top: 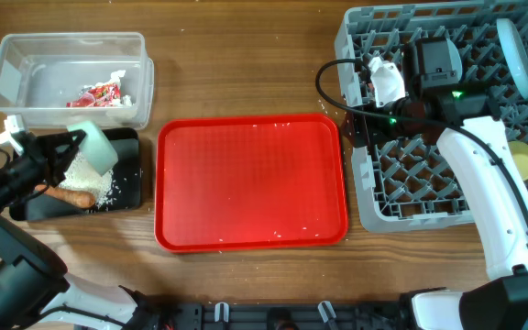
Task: Sort waste into correct bins and load items into the dishwasher rack
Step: 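Carry the bowl left and tip the rice onto the black tray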
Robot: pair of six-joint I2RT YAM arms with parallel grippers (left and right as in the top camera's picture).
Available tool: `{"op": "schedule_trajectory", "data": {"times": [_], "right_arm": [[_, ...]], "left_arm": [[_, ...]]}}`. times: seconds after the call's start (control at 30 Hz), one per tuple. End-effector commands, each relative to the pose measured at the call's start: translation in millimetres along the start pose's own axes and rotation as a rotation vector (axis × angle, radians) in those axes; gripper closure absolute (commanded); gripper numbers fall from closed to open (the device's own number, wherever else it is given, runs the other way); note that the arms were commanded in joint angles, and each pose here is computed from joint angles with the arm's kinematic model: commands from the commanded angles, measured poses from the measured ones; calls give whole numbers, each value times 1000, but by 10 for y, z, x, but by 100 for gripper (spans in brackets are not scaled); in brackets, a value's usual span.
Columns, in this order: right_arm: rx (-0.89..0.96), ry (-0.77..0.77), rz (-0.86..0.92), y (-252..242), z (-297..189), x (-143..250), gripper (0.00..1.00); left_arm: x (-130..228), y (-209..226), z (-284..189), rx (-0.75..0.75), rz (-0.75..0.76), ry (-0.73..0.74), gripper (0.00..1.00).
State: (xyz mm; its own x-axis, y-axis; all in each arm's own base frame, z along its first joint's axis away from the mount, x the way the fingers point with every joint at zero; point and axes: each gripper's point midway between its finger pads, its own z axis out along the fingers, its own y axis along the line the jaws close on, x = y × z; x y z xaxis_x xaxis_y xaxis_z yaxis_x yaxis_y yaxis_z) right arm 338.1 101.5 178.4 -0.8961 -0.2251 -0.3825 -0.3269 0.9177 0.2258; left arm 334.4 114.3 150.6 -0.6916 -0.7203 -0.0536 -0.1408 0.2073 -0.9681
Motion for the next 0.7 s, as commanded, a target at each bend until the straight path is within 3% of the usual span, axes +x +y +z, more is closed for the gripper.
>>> {"op": "schedule_trajectory", "data": {"times": [0.0, 0.27, 0.67], "right_arm": [[32, 2, 4, -30, -44, 30, 25], [41, 20, 8, -46, -45, 75, 25], [41, 24, 9, -45, -46, 86, 25]], "left_arm": [[-56, -211, -36, 123, 18, -15, 96], [-68, -276, -190, 180, -67, -52, 96], [-99, -260, -259, 182, -73, -74, 96]]}}
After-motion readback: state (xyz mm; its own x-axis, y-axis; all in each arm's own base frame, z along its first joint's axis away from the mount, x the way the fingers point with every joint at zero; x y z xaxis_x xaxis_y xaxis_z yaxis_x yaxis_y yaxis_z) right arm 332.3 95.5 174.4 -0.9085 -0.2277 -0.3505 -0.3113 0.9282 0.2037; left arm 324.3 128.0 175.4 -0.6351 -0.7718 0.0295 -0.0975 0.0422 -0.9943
